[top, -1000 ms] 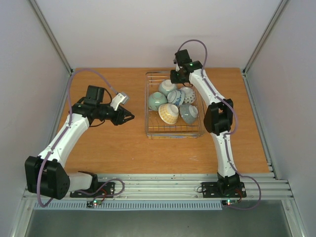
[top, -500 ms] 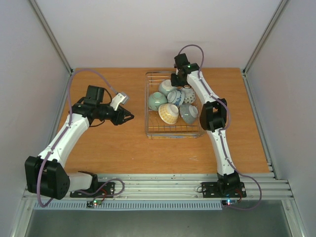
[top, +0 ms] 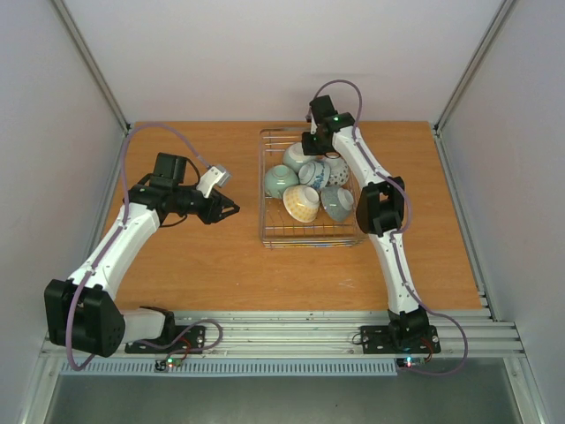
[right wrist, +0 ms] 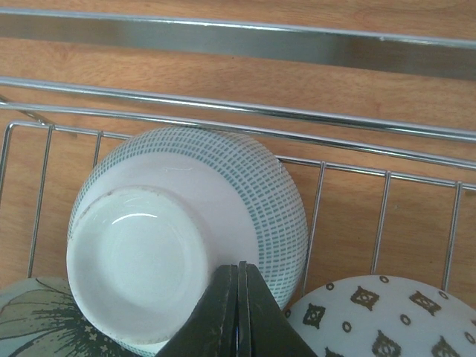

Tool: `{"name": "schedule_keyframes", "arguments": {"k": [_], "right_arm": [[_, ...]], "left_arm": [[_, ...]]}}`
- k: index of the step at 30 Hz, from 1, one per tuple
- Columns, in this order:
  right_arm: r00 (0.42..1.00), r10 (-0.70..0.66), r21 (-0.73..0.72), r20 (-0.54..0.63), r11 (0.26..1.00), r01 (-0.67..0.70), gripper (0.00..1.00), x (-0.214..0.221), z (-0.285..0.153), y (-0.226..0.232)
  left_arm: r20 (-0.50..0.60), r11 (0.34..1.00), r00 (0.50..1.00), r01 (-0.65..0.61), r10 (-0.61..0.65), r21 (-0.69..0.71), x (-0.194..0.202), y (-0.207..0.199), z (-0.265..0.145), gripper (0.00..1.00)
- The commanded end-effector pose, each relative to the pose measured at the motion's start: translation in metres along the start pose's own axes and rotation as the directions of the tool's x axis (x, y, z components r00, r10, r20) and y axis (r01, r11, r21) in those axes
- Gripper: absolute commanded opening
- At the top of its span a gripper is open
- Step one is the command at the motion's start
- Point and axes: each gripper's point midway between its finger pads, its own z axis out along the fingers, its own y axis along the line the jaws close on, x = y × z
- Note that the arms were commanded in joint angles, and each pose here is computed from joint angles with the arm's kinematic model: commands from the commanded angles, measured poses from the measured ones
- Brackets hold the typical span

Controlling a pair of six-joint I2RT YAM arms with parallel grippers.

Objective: Load the bowls into the dish rack
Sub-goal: Adjust the bowl in the dish rack.

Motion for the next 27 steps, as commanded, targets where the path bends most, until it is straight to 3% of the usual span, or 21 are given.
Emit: {"name": "schedule_keyframes", "arguments": {"k": [1,8,12,15,27], "right_arm": [[0.993,-0.118,-0.118,-0.026,0.986,0.114,0.03,0.014,0.004,0.051],[0.982,-0.189,-0.146,-0.030,0.972,0.183,0.08,0.022,0.008,0.069],[0.986,-0.167,0.022,-0.013,0.986,0.167,0.36,0.012,0.003,0.039],[0.990,-0.136,0.099,0.037,0.986,0.132,0.48,0.000,-0.017,0.027],[0.971,-0.064,0.108,0.230,0.993,0.040,0.58,0.006,-0.095,0.021]], "left_arm": [[0.005,1.000,1.000,-0.019,0.019,-0.013,0.000,0.005,0.000,0.31],[0.008,1.000,1.000,-0.021,0.021,-0.013,0.000,0.004,-0.001,0.31],[0.007,1.000,1.000,-0.023,0.023,-0.011,0.000,0.003,-0.001,0.31],[0.010,1.000,1.000,-0.023,0.023,-0.008,-0.001,0.003,-0.001,0.31],[0.005,1.000,1.000,-0.017,0.017,0.005,0.001,0.002,0.001,0.31]]}}
